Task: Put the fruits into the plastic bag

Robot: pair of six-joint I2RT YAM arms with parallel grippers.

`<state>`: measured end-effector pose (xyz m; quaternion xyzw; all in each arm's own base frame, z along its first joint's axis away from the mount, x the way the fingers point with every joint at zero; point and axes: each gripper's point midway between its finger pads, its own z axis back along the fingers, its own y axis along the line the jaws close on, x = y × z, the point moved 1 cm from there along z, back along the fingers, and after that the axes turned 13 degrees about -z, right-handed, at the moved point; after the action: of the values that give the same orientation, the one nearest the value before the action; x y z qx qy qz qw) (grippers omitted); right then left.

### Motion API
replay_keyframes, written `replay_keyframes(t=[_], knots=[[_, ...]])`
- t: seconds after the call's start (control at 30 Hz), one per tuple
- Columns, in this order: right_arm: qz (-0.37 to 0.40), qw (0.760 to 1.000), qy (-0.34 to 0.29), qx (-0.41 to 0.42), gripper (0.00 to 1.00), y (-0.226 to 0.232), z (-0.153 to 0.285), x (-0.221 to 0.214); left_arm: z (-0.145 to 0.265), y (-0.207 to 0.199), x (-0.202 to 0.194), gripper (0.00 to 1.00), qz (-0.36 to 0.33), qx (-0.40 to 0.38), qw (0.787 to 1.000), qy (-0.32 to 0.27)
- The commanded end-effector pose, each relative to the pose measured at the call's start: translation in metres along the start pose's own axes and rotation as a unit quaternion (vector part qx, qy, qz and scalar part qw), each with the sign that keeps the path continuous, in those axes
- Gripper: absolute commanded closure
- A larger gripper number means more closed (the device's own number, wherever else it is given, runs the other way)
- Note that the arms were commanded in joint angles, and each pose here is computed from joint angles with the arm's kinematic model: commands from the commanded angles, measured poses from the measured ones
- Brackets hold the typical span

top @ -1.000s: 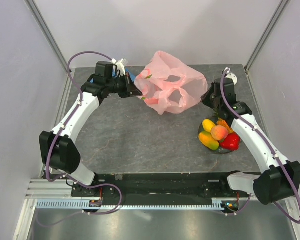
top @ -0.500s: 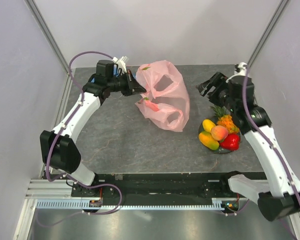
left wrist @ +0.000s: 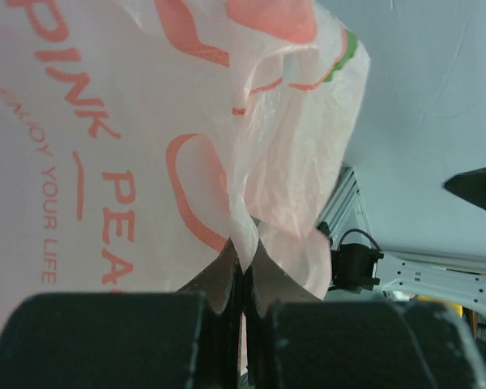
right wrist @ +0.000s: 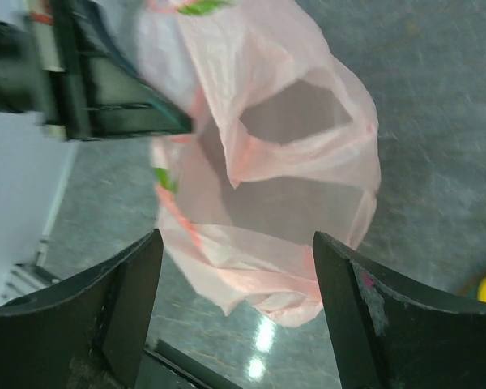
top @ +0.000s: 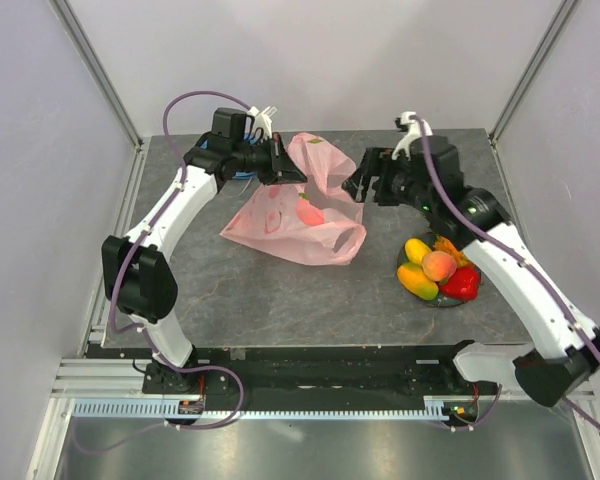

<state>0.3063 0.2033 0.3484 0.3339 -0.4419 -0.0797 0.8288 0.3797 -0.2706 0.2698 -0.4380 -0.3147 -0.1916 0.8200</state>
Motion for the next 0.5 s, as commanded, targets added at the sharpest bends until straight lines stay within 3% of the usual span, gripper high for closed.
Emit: replay_keyframes(t=[0.0,0.17,0.47], knots=[[0.019,0.988,-0.021,-0.152,0.18,-0.051,-0.002,0.001,0.009,-0.015,0.001,0.98,-0.041,-0.016,0.999,0.011],[-0.024,0.963,-0.059,-0.263,0.17,-0.106,0.027,-0.004,0.008,-0.011,-0.014,0.98,-0.034,-0.021,0.999,0.035],[-0.091,0.906,-0.029,-0.412,0.14,-0.181,0.084,-0.029,0.005,-0.003,-0.024,0.98,-0.026,-0.009,0.998,0.048]])
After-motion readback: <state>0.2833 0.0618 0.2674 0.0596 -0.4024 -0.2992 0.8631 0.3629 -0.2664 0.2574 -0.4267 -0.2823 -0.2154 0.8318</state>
